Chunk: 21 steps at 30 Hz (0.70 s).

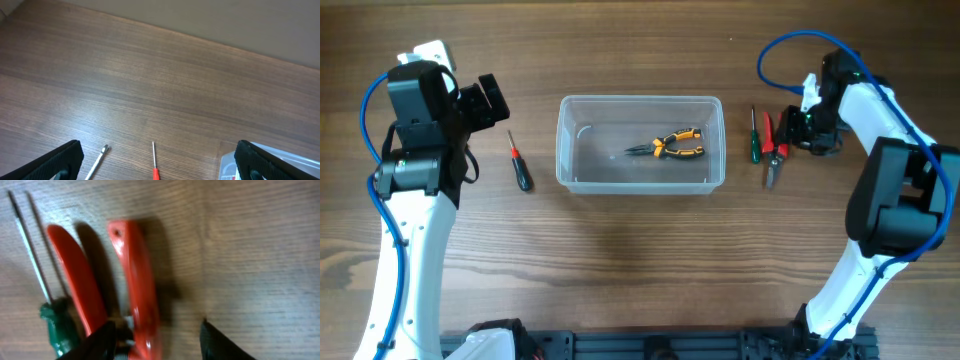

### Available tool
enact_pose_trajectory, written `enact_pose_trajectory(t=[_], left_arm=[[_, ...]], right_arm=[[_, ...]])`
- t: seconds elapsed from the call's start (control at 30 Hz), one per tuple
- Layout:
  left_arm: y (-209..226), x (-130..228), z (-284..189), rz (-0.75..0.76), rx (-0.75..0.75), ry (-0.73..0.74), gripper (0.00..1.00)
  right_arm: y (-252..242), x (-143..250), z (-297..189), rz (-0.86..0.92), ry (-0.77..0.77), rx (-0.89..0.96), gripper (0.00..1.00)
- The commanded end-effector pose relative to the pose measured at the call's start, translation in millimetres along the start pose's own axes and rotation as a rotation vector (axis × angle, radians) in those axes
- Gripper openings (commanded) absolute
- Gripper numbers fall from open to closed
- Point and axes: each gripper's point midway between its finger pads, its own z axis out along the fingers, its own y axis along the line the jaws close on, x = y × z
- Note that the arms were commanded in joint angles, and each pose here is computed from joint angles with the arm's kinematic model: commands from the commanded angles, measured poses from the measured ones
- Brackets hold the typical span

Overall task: Pack container
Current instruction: 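Move the right gripper to the red-handled shears and grasp them, then carry the red shears into the container and release them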

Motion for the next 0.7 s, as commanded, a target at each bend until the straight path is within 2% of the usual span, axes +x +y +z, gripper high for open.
enact_pose_trajectory(t=[0.0,0.13,0.2,0.3,0.33,0.53,0.67], left_arm=[[2.4,-9.3,-2.7,0.018,-0.01,-0.022,1.0],[2.4,-9.3,-2.7,0.018,-0.01,-0.022,1.0],[2.4,-9.3,-2.7,0.018,-0.01,-0.022,1.0],[2.4,-9.3,-2.7,0.018,-0.01,-0.022,1.0],[2.4,-9.3,-2.7,0.018,-0.01,-0.022,1.0],[2.4,-9.3,-2.7,0.018,-0.01,-0.022,1.0],[2.4,-9.3,-2.7,0.018,-0.01,-0.022,1.0]], right_arm=[[-7.7,5.1,20.2,0.0,0.034,0.071,0.54],[-17.9,6.6,28.1,-0.001,0.046,0.124,0.5],[-18.8,8.2,29.9,-0.008,0.055,0.127,0.36],[-18.8,8.2,29.9,-0.008,0.055,0.127,0.24],[-18.8,8.2,29.9,-0.008,0.055,0.127,0.13],[-18.5,3.7,30.1,-0.008,0.037,0.126,0.05],[-16.6,-8.6,21.6,-0.021,0.003,0.124,0.04]])
